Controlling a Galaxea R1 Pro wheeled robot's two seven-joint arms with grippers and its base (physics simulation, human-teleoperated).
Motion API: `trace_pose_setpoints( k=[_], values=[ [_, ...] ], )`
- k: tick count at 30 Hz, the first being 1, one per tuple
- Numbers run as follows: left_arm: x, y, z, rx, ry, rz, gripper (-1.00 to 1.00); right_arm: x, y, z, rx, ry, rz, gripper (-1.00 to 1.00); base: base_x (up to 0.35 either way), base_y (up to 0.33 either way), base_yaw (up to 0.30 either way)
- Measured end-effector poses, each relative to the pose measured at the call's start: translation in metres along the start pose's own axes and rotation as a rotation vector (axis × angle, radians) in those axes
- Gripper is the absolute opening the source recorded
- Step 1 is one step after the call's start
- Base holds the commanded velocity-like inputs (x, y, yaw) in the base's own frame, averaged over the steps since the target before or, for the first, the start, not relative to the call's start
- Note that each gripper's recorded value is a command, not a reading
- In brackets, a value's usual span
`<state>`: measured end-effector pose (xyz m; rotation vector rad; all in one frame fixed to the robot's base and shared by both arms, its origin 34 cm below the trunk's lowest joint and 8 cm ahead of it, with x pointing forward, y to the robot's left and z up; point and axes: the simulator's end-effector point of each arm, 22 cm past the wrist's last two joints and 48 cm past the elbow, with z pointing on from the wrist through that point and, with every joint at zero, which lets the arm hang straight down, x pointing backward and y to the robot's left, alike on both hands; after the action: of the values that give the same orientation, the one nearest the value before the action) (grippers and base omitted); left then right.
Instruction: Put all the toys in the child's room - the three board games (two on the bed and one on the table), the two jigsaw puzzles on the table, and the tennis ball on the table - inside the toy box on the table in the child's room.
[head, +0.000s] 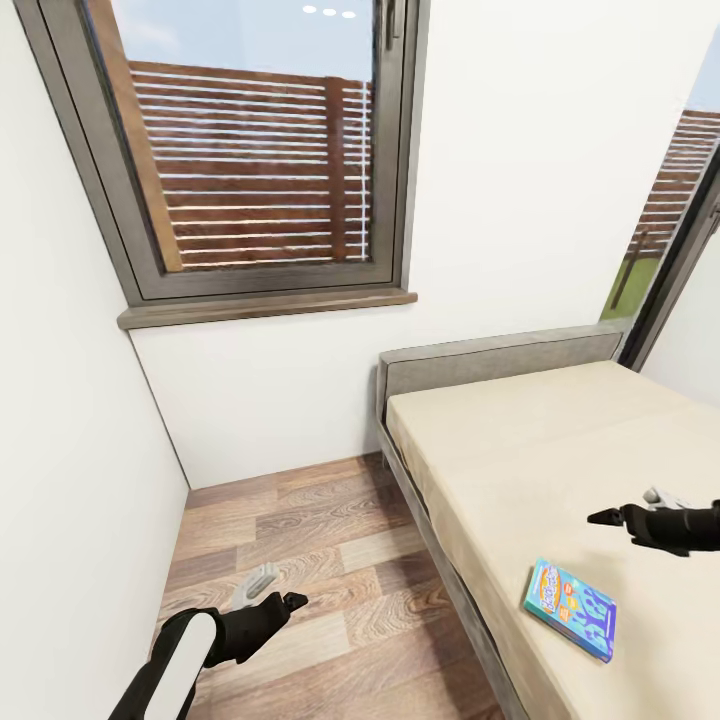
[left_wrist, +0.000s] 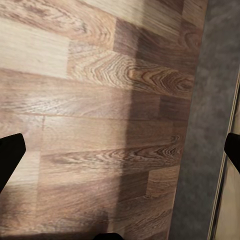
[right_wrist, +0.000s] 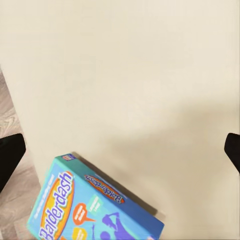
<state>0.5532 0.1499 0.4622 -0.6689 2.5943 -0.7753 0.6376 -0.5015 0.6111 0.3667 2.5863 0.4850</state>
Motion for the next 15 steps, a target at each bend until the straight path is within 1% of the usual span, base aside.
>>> trace_pose_setpoints(
  k=[3,5,6,8,9,13,15],
  values=[
    [0.0,0.0,0.0,0.0,0.0,0.0,1.0,0.003,-0.006,-0.003,0.003,0.003,0.005,1.0,0.0,0.0,0.0],
    [0.0,0.0,0.0,-0.001,0.0,0.0,1.0,0.008,-0.015,-0.007,0.014,0.011,0.01,1.0,0.0,0.0,0.0],
    [0.0,0.0,0.0,-0.001,0.0,0.0,1.0,0.009,-0.015,-0.007,0.013,0.011,0.011,1.0,0.0,0.0,0.0],
    [0.0,0.001,0.0,-0.001,0.0,0.0,1.0,0.013,-0.025,-0.012,0.03,0.018,0.015,1.0,0.0,0.0,0.0],
    [0.0,0.001,0.0,-0.001,0.0,0.0,1.0,0.014,-0.025,-0.012,0.029,0.018,0.016,1.0,0.0,0.0,0.0],
    [0.0,0.001,0.0,-0.001,0.0,0.0,1.0,0.02,-0.038,-0.019,0.049,0.027,0.019,1.0,0.0,0.0,0.0],
    [0.0,0.001,0.0,-0.001,0.0,0.0,1.0,0.022,-0.041,-0.02,0.049,0.031,0.02,1.0,0.0,0.0,0.0]
  ],
)
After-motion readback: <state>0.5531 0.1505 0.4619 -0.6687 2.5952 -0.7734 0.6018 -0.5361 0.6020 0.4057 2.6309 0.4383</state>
